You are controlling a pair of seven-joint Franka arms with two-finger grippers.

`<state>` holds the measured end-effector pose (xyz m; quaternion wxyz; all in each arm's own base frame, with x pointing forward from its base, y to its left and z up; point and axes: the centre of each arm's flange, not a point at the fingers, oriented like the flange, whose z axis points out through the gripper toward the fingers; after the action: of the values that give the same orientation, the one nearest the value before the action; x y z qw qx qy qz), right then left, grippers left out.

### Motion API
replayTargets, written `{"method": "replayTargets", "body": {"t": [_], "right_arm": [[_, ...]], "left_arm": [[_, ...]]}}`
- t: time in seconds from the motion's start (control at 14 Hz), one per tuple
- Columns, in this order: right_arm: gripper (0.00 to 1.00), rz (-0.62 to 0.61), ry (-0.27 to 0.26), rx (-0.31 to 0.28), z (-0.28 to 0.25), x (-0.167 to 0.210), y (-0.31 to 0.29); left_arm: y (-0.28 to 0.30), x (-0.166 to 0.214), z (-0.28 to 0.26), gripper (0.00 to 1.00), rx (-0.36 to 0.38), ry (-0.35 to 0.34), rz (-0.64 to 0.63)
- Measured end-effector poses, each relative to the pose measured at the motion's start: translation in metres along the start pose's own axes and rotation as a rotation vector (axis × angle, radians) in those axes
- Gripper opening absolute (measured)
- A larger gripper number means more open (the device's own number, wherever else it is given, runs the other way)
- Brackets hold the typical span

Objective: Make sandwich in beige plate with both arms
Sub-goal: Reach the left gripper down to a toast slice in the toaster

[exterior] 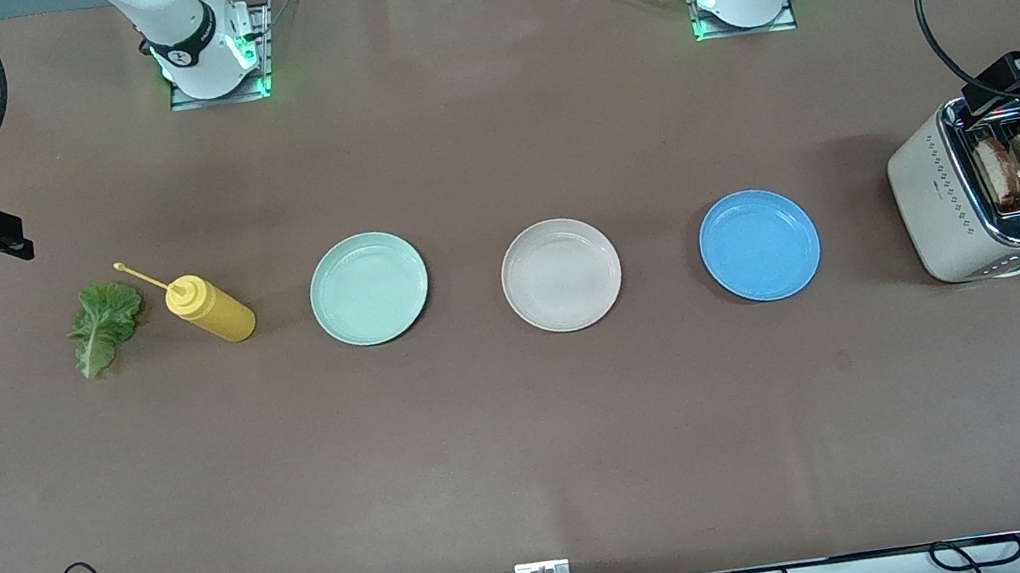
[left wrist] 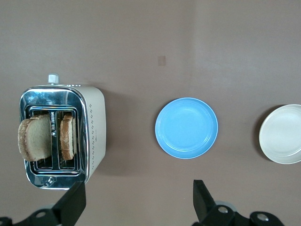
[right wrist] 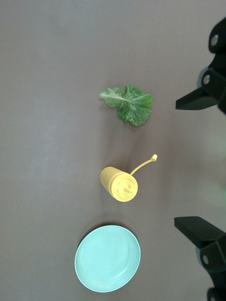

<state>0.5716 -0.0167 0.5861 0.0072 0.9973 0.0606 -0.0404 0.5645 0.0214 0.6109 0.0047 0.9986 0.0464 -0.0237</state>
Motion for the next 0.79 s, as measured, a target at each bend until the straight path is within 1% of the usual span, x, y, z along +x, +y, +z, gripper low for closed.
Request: {"method": "replayTargets", "body": {"t": [0.43,0.64,0.79], "right_arm": [[1.00,0.000,0.000,0.000,0.000,0.000,0.000],[1.00,0.003,-0.001,0.000,0.000,0.000,0.001],[1.00,0.013,-0.002,0.002,0.001,-0.001,0.007]], "left_arm": [[0.002,-0.008,-0.005,1.00,0.002,-0.020,0.002],[0.000,-0.007,0.005,1.00,0.003,-0.048,-0.001],[-0.006,0.001,0.024,1.00,0.004,-0.084,-0.011]]}}
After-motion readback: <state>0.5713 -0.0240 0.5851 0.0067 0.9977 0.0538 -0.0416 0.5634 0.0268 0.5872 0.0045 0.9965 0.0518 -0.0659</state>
